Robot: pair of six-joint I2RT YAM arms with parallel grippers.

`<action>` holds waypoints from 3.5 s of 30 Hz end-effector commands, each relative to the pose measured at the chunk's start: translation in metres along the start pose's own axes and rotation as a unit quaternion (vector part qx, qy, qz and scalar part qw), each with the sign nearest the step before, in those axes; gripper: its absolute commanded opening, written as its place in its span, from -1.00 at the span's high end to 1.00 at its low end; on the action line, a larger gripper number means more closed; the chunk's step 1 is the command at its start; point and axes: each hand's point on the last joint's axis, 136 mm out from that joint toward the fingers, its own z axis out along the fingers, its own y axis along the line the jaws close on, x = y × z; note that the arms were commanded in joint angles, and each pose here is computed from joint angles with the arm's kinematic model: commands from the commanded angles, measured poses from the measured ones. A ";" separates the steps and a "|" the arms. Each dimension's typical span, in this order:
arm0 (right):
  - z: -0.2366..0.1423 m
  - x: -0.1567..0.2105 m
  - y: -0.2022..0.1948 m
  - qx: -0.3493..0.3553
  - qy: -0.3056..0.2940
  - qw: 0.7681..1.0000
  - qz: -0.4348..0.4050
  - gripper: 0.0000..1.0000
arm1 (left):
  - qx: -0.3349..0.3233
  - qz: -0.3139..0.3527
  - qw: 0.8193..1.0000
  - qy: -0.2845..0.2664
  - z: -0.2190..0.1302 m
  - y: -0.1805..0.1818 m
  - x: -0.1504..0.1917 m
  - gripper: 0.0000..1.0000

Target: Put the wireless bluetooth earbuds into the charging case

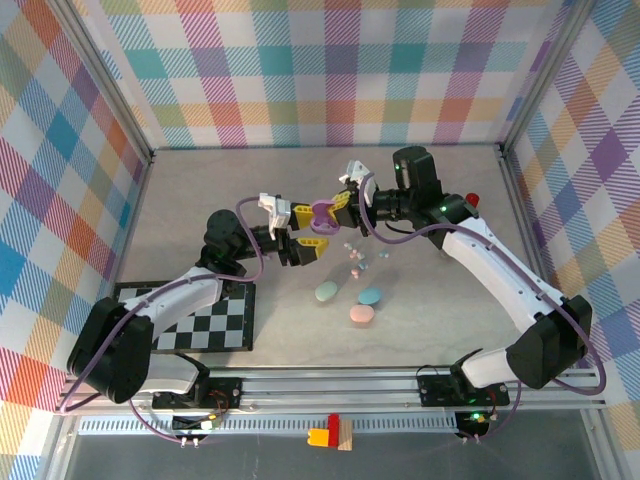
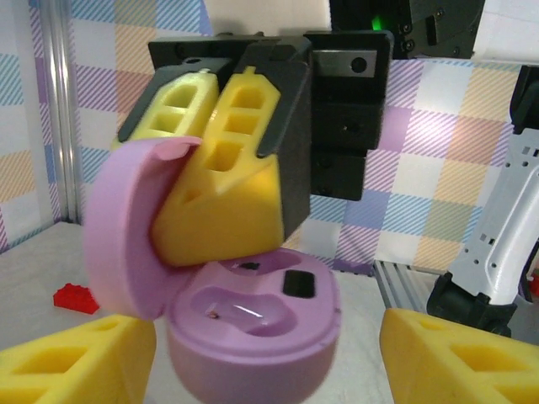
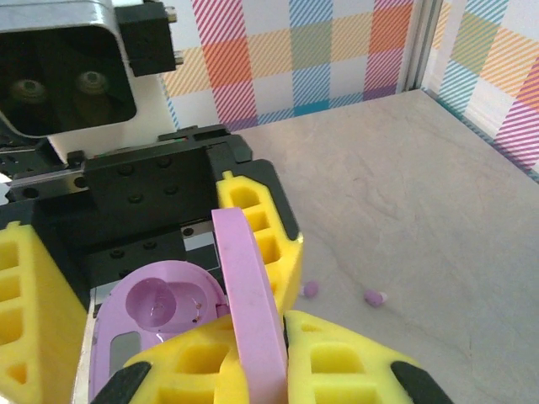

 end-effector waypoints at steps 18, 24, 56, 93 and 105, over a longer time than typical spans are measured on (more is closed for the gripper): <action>-0.003 -0.006 0.006 -0.014 -0.016 1.000 -0.010 1.00 | 0.017 0.018 1.000 -0.004 0.008 -0.009 -0.016 -0.11; -0.003 -0.005 0.007 -0.018 -0.015 1.000 -0.011 1.00 | 0.016 0.022 1.000 -0.007 0.008 -0.010 -0.019 -0.10; -0.016 -0.024 0.012 -0.011 -0.045 0.999 0.008 -0.45 | -0.013 0.036 0.999 -0.012 0.005 0.006 -0.008 0.30; 0.151 0.161 -0.087 0.106 0.081 0.836 0.532 -0.10 | -0.152 0.084 0.980 -0.094 -0.080 0.047 -0.072 0.29; 0.217 0.186 -0.100 0.131 0.109 0.810 0.561 -0.02 | -0.148 0.087 0.981 -0.095 -0.081 0.044 -0.077 0.29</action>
